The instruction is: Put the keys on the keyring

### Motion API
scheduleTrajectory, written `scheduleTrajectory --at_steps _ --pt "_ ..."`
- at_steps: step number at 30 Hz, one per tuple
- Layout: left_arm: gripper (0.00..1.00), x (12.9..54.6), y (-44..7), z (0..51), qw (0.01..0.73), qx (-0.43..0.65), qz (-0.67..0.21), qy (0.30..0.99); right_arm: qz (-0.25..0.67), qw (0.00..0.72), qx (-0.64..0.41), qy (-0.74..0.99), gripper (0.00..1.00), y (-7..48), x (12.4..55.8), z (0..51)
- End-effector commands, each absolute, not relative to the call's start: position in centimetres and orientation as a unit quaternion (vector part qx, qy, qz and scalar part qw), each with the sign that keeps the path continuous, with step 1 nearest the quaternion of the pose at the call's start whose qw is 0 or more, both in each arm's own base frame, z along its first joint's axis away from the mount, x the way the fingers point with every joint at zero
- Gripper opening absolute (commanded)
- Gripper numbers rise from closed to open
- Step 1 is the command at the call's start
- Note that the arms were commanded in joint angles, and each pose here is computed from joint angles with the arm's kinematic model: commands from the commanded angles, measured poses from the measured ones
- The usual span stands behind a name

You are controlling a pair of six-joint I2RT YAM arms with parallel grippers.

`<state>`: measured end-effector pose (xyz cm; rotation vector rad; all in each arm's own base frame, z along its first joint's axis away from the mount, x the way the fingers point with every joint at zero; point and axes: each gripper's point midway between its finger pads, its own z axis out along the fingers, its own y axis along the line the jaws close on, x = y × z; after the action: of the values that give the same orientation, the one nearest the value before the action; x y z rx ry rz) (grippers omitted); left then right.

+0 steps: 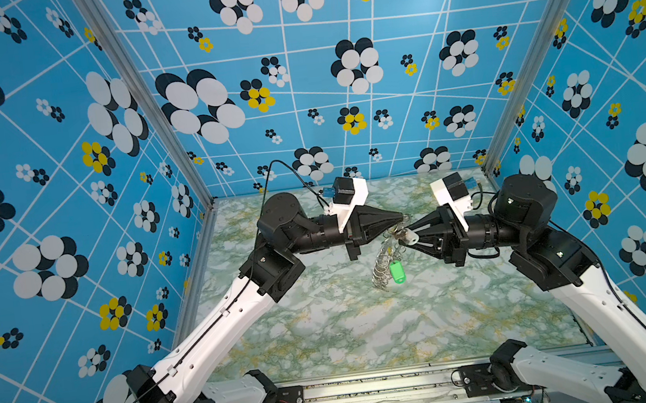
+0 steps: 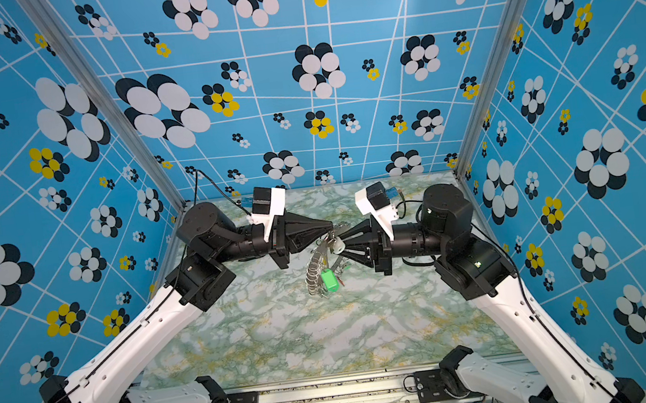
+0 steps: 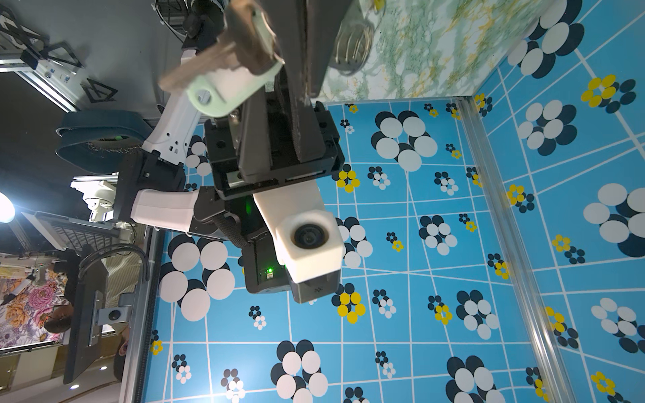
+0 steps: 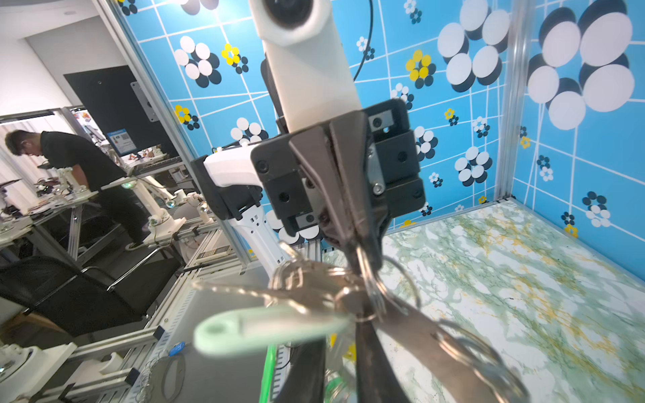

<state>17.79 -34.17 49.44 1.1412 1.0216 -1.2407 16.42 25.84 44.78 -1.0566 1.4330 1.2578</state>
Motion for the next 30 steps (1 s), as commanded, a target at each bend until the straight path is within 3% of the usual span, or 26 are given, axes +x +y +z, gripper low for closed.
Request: scheduleTrajectory --at_steps 1,15,30 --pt "0.00 17.1 -34.1 50.6 0.567 0.482 -0.532 0.404 0.512 0.461 -0.434 0.580 0.23 25.9 16.1 44.7" --pt "0.00 16.9 -33.7 50.7 0.572 0.484 -0.525 0.403 0.438 0.478 -0.436 0.624 0.42 23.5 15.7 43.6" --pt "0.00 16.8 -33.6 50.9 0.575 0.484 -0.522 0.403 0.421 0.495 -0.445 0.616 0.61 22.6 15.1 44.8"
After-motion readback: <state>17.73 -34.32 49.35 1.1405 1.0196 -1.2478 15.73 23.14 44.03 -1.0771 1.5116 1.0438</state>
